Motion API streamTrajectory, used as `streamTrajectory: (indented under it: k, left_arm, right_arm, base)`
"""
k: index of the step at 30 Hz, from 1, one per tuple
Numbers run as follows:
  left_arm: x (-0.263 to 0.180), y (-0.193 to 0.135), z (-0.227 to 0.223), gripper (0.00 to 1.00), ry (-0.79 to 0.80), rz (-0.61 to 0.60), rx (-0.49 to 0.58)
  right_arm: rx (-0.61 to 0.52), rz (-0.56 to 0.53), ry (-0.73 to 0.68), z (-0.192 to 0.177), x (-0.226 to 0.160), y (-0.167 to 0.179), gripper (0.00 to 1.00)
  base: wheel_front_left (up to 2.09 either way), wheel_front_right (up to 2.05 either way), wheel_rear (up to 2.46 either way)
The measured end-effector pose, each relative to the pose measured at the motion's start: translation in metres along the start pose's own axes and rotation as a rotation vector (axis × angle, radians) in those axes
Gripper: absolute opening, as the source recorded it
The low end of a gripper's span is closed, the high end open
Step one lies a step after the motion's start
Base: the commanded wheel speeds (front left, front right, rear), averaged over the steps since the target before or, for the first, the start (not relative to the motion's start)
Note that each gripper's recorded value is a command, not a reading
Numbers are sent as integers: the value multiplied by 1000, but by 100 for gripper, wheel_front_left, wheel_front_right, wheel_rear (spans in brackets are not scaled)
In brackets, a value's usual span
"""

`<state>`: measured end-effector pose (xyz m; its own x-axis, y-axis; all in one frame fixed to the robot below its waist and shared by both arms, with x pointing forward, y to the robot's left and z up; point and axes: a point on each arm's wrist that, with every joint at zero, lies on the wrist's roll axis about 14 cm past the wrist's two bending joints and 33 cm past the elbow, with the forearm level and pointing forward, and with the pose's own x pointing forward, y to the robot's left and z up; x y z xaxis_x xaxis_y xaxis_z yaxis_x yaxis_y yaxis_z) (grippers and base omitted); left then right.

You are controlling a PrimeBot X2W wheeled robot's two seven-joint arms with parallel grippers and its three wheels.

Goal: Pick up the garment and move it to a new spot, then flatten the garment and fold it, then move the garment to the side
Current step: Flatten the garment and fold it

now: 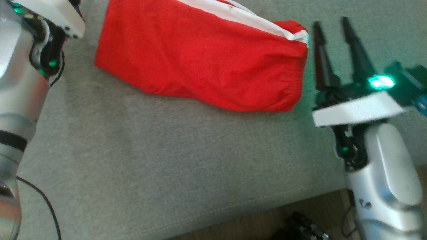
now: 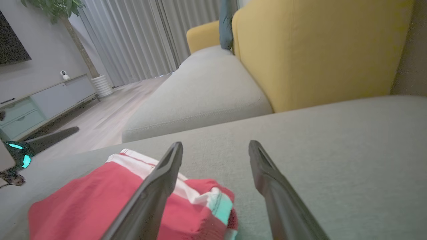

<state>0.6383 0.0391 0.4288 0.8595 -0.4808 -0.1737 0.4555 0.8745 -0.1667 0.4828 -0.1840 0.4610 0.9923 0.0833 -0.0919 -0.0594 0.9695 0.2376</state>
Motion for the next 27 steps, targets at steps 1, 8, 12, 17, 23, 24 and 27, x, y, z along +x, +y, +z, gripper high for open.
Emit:
streamTrajectory:
  k: [1,8,12,17,23,24,27]
  left_arm:
    - [-2,4,12,100,-36,30,-4]
    - [-49,16,60,100,-253,153,10]
    - [-110,19,36,100,-253,240,41]
    - [-149,9,37,100,-283,285,39]
    - [-184,-8,17,100,-243,306,29]
    - [-188,-9,14,100,-236,309,25]
    - [-197,-10,12,100,-231,313,20]
  right_arm:
    - [-27,-9,-31,5,-3,-2,100]
    - [-70,-33,-95,13,-17,-6,100]
    - [-80,-22,-103,15,-24,1,100]
    - [-80,-6,-94,14,-35,9,100]
    - [-75,13,-75,11,-47,19,100]
    - [-74,16,-76,11,-49,20,100]
    - [-72,21,-74,12,-52,22,100]
  base:
    - [0,0,0]
    - [0,0,0]
    - [0,0,0]
    - [0,0,0]
    - [0,0,0]
    - [0,0,0]
    - [0,0,0]
